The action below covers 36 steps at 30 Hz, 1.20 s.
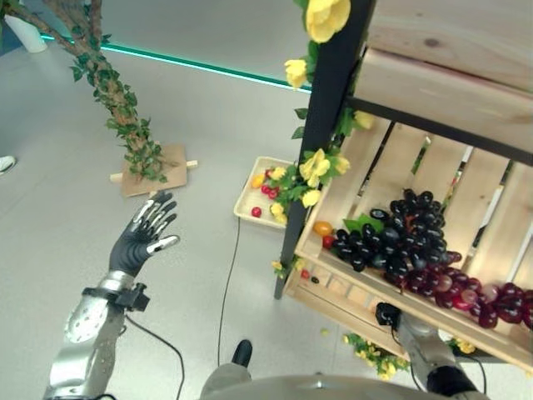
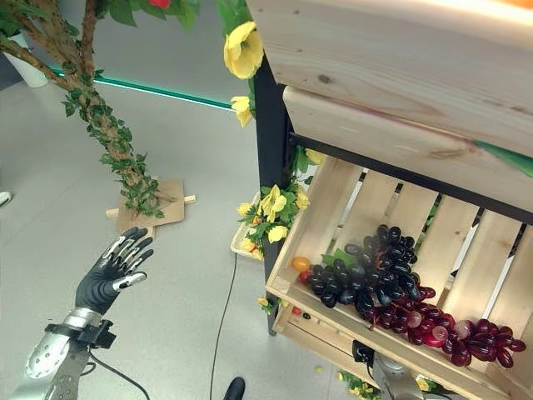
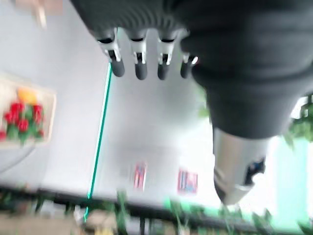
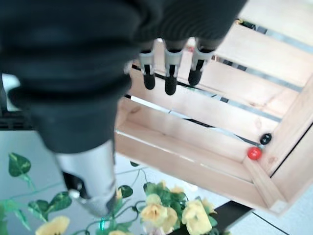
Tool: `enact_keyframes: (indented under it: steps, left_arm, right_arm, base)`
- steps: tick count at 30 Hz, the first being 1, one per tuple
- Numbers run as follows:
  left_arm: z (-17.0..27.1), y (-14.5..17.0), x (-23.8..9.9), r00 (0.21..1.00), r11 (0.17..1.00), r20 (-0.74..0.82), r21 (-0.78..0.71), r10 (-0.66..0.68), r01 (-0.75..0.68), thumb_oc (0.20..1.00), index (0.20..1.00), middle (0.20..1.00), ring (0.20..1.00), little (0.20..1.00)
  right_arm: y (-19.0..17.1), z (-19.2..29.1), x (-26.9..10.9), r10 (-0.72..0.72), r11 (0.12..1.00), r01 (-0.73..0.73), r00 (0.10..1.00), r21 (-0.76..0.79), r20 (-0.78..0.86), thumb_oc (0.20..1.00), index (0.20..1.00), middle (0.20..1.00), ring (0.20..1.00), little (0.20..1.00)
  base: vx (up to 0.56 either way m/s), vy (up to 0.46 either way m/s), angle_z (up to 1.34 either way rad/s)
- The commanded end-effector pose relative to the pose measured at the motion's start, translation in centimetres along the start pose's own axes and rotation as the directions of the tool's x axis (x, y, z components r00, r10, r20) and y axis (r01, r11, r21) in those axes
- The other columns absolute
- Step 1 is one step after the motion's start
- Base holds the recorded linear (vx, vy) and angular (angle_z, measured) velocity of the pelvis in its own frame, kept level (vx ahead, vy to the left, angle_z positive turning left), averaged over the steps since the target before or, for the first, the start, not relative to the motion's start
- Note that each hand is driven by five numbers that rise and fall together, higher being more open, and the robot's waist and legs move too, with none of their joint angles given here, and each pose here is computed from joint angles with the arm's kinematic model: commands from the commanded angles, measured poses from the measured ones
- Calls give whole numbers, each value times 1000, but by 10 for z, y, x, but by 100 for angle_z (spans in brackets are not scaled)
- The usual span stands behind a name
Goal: Pick up the fruits from the basket on one side to the basket on the other side
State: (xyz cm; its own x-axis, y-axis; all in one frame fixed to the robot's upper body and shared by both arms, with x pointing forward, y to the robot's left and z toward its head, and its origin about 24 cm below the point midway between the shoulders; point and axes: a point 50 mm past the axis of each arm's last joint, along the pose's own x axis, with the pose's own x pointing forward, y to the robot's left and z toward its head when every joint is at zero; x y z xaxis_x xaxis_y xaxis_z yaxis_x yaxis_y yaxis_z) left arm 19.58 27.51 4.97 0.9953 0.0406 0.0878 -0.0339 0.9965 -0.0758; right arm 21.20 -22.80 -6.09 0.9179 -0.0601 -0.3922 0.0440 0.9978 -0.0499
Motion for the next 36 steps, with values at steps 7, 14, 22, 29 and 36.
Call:
enact_keyframes:
  steps: [7, 14, 22, 29, 36]
  left_arm:
    - [-33, 7, 4, 972, 945, -46, 247, 232, -214, 1000, 1000, 1000, 1000, 1000]
    - [-110, 9, -20, 862, 886, -357, 419, 360, -196, 1000, 1000, 1000, 1000, 1000]
    - [-129, 3, -32, 830, 893, -440, 428, 342, -141, 1000, 1000, 1000, 1000, 1000]
    - [-140, -7, -38, 818, 895, -487, 440, 305, -72, 1000, 1000, 1000, 1000, 1000]
    - [-153, -12, -50, 777, 895, -549, 444, 309, -43, 1000, 1000, 1000, 1000, 1000]
  right_arm:
    - [-10, 58, 6, -53, 999, 49, 959, 21, 278, 1000, 1000, 1000, 1000, 1000]
    - [1, 34, 3, -59, 998, 52, 978, 43, 200, 1000, 1000, 1000, 1000, 1000]
    - [-12, 0, -13, -126, 992, 123, 988, 37, 93, 1000, 1000, 1000, 1000, 1000]
    - [-22, -26, -22, -184, 982, 183, 983, -54, -10, 1000, 1000, 1000, 1000, 1000]
    - [-24, -54, -30, -214, 976, 205, 967, -80, -139, 1000, 1000, 1000, 1000, 1000]
  base:
    - [-10, 23, -10]
    - [-7, 69, -44]
    - [31, 7, -44]
    - [30, -25, -16]
    - [6, -27, -10]
